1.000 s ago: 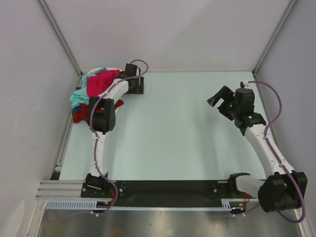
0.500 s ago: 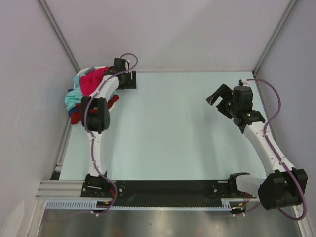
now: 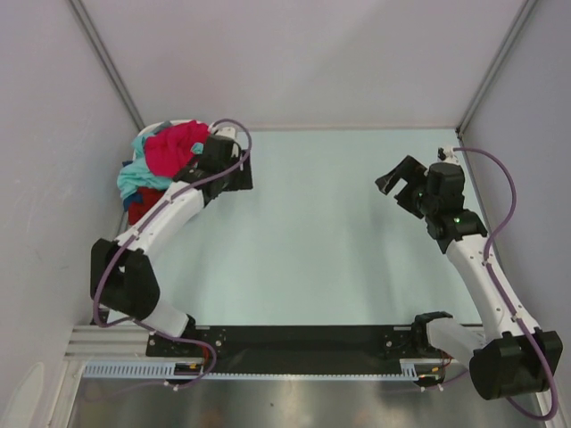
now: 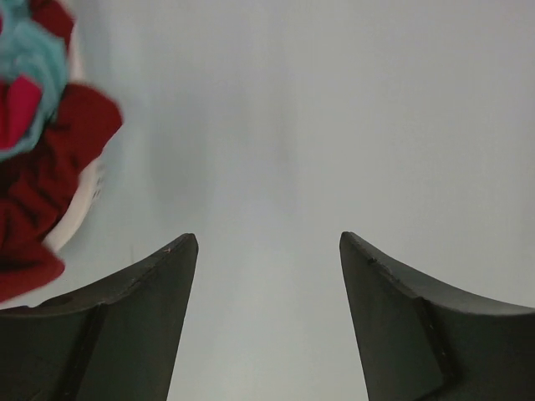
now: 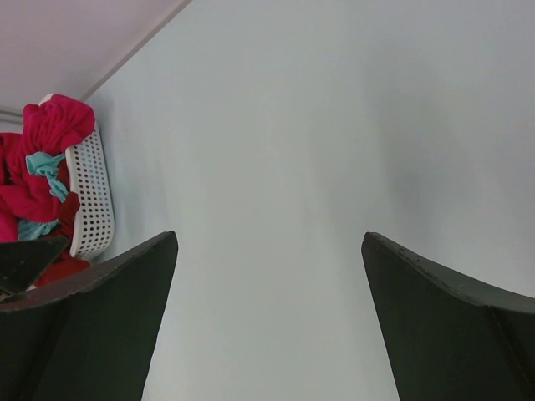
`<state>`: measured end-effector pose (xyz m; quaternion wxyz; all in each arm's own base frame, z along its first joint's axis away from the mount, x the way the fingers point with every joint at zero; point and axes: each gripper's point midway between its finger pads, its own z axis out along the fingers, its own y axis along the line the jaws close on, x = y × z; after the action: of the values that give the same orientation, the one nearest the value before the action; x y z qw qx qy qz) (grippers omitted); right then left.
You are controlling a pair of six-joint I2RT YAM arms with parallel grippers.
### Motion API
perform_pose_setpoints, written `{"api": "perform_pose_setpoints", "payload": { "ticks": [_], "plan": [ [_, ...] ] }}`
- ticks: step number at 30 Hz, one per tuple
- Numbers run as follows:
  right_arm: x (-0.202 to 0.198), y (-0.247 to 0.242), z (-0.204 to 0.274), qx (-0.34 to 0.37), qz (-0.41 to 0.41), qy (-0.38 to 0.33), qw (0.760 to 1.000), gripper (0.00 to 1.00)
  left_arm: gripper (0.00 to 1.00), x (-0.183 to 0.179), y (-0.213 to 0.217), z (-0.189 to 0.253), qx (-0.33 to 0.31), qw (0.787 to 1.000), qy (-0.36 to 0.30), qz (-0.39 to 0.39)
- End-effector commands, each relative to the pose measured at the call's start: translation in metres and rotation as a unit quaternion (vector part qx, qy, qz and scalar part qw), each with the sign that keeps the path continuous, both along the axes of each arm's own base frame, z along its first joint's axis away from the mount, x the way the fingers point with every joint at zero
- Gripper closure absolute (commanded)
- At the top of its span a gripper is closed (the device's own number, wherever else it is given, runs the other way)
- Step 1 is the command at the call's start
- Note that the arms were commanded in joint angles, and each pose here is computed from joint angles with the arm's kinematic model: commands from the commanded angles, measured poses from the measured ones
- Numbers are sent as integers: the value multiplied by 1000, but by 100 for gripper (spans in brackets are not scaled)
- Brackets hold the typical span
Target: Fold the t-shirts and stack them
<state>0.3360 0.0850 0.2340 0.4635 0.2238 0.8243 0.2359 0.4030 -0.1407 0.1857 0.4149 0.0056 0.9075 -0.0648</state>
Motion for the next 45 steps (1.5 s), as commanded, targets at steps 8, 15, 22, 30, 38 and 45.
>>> {"api": "perform_pose_setpoints", "payload": {
  "ticks": [8,15,22,30,38,45],
  "plan": [
    [1,3,2,2,5,-15,1000,0,27,-13,88,-54,3,990,49,135],
    [13,3,1,0,3,-8,1000,0,30,7,108,-96,11,983,106,151],
    [26,4,-5,-2,-1,0,1000,0,33,26,149,-116,35,972,124,194],
    [44,8,-13,-2,3,15,1000,0,34,74,159,-108,42,976,104,187],
    [48,10,-12,-2,4,14,1000,0,35,88,157,-102,43,978,100,176],
    [40,7,-12,-15,10,15,1000,0,29,37,118,-63,8,988,81,135]
  ]
}}
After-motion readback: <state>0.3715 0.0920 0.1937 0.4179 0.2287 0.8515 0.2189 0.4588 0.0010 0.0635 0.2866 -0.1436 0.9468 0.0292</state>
